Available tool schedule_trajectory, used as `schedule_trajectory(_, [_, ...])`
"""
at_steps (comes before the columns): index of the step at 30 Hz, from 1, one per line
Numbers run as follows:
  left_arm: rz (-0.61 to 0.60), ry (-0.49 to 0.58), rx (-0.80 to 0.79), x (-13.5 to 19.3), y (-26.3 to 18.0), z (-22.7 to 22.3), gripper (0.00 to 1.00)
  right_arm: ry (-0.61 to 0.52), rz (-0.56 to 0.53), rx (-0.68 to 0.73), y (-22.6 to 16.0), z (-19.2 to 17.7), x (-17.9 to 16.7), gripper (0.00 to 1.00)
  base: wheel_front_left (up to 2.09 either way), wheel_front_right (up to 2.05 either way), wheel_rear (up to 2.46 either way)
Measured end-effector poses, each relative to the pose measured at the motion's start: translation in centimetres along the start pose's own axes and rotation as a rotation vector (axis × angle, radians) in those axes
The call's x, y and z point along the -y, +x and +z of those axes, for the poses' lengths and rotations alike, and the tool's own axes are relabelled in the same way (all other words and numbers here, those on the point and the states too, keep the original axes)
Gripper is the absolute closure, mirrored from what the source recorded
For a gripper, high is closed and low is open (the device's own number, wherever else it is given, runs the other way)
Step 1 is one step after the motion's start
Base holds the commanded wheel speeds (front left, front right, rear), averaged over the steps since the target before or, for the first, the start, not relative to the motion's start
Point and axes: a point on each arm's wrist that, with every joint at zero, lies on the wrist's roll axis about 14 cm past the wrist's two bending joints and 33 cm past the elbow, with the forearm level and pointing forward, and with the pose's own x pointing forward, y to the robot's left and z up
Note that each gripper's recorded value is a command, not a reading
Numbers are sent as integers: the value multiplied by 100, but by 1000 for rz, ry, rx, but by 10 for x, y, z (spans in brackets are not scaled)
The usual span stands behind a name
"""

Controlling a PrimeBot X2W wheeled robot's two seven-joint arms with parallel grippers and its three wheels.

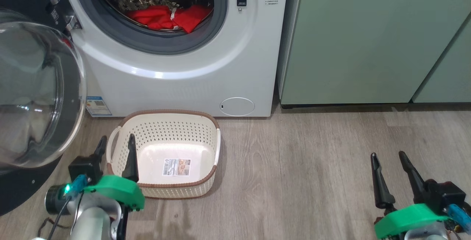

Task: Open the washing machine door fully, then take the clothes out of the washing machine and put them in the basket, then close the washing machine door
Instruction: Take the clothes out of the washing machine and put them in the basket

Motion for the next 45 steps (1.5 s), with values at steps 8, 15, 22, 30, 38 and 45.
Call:
schedule_trajectory(8, [2,-3,-1,0,0,0,0,3,-1,-3,0,-1,0,0,0,0,0])
schedule_trajectory(15, [-16,-11,-2,4,1,-1,0,4,-4,-8,-1,-3,1,0,51,-51,0])
schedule_trajectory(22, [-28,-27,-12,8,1,-4,0,8,-7,-17,-2,-6,1,0,152,-152,0])
schedule_trajectory(30, [-33,-28,-3,9,4,0,0,8,-5,-20,-2,-7,0,0,212,-212,0])
schedule_trajectory(38, [-44,5,10,14,7,4,0,8,0,-27,0,-9,-1,0,206,-205,0])
schedule_trajectory(45, [-24,8,27,11,9,9,0,9,0,-30,0,-10,-1,0,124,-124,0])
